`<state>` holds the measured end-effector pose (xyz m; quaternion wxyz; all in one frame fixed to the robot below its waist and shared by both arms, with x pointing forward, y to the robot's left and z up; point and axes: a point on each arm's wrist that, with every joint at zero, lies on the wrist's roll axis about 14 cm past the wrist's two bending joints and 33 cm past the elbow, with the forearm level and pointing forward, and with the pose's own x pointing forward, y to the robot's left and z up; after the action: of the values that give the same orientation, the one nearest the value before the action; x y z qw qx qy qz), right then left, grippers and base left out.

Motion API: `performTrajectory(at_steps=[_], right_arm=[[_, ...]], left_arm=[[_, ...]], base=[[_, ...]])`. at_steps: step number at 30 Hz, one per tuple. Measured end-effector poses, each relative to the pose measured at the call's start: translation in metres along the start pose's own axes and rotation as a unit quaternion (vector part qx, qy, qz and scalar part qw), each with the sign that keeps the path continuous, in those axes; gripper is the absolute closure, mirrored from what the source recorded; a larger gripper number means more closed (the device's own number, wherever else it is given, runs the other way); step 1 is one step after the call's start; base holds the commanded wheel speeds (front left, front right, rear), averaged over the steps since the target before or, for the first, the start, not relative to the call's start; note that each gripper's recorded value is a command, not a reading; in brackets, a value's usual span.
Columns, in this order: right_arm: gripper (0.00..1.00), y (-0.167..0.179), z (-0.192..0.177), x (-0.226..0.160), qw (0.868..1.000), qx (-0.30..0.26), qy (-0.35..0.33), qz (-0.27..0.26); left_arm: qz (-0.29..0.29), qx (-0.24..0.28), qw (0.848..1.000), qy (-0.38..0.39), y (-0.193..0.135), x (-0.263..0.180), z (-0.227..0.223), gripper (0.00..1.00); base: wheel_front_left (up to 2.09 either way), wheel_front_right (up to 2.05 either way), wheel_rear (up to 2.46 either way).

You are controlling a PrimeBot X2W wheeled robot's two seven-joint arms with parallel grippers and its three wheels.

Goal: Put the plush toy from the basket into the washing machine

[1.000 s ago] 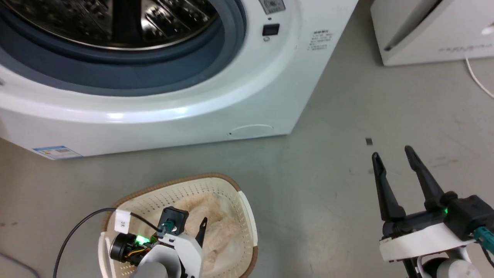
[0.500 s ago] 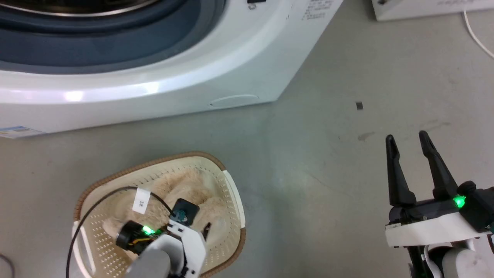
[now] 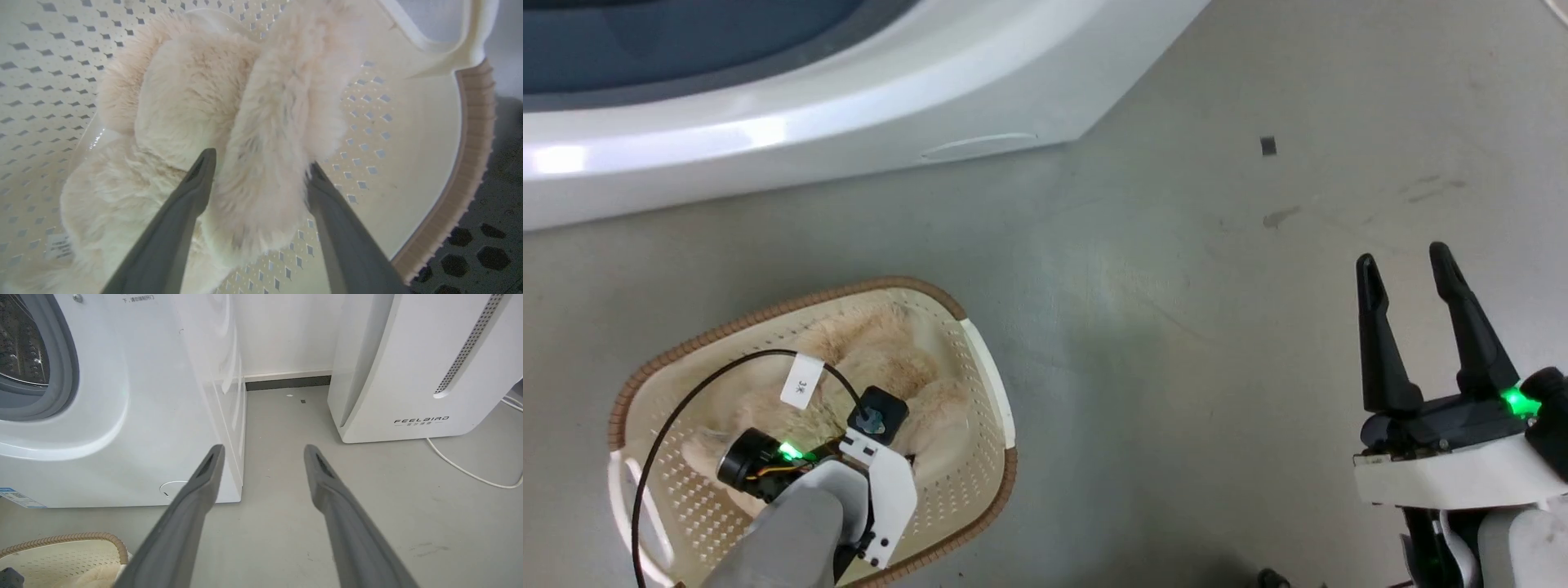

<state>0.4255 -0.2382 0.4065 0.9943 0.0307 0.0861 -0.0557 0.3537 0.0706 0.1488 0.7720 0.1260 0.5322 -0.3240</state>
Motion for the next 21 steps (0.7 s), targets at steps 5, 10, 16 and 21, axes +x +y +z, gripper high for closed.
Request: performTrajectory(at_steps=[5,10,16,21], right_arm=[[0.0,-0.003,-0.011,0.006,1.0,-0.001,0.009,-0.004],[0.0,-0.003,-0.024,0.011,1.0,-0.004,0.02,-0.004],[0.0,-0.003,-0.032,0.016,1.0,-0.004,0.025,-0.003],[0.0,-0.004,-0.02,0.017,1.0,-0.004,0.006,-0.004]], left_arm=[[0.002,0.006,1.0,0.021,0.006,0.015,-0.012,0.0],[0.002,0.01,0.999,0.035,0.013,0.028,-0.021,0.68],[-0.001,-0.001,0.998,0.056,0.015,0.036,-0.035,1.0],[0.007,-0.003,0.999,0.047,0.018,0.03,-0.033,1.0]], base=[[0.0,0.0,0.0],[0.0,0.0,0.0],[0.0,0.0,0.0],[0.0,0.0,0.0]])
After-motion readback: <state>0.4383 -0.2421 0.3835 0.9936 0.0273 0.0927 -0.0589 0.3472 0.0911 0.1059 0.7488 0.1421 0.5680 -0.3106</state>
